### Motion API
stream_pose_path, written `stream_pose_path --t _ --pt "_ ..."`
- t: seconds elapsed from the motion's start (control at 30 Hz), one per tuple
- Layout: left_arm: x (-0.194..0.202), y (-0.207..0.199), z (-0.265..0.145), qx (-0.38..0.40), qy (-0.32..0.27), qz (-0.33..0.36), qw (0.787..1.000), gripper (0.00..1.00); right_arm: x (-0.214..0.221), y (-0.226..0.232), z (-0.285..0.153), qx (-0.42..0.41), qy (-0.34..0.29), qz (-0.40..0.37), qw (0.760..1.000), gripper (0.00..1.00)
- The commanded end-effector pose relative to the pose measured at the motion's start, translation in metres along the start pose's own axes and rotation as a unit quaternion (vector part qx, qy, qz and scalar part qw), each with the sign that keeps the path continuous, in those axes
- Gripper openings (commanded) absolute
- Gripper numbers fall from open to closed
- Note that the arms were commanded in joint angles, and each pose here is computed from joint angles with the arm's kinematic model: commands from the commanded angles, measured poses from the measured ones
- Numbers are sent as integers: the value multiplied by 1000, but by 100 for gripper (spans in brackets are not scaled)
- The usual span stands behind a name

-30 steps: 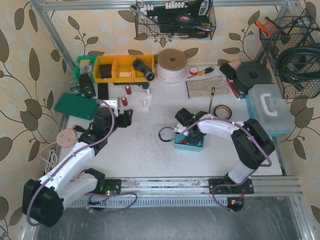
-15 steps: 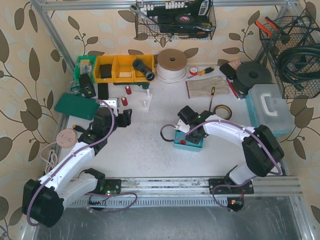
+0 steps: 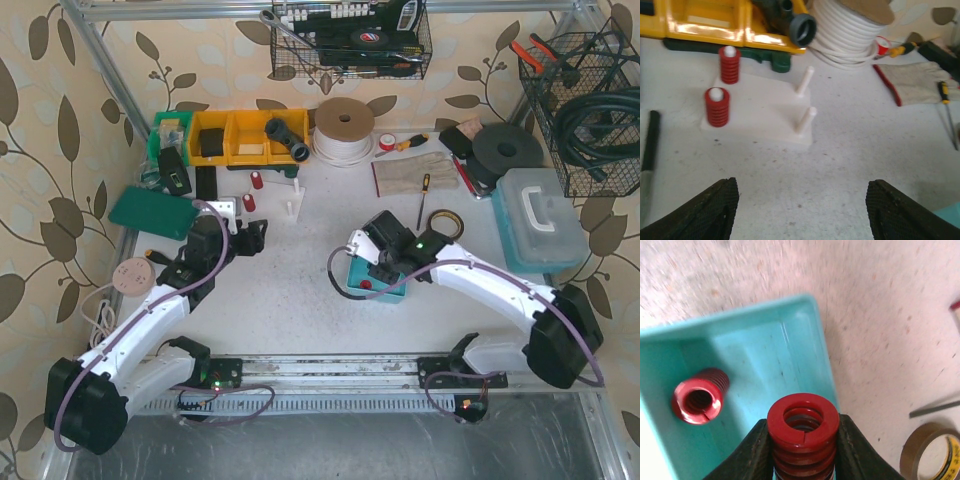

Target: Install the large spring

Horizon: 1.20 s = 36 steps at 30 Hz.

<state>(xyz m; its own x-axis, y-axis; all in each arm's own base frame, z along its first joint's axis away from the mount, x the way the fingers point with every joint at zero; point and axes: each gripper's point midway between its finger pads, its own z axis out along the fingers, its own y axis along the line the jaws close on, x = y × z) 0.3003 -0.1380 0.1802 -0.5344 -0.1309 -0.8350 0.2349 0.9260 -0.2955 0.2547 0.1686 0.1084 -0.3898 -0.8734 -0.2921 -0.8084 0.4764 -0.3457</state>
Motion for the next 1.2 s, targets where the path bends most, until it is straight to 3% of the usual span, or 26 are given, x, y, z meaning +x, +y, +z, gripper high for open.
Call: stream_pose_path --t 0.0,0.3,0.47,0.7,1.17 --pt "-14 -40 -6 104 -22 -18 994 71 -35 1 -25 22 -93 -17 995 7" --pt "1 -121 -22 286 47 -16 957 58 -85 21 -64 5 -249 -23 968 7" --pt "11 -158 -41 344 69 17 936 51 -107 34 -72 3 -290 -29 956 7" --pt "23 -182 -48 370 100 51 922 53 -127 46 -73 -1 -306 -35 951 5" --pt "46 -190 -36 367 157 67 914 53 -138 45 -80 5 -317 -20 948 5"
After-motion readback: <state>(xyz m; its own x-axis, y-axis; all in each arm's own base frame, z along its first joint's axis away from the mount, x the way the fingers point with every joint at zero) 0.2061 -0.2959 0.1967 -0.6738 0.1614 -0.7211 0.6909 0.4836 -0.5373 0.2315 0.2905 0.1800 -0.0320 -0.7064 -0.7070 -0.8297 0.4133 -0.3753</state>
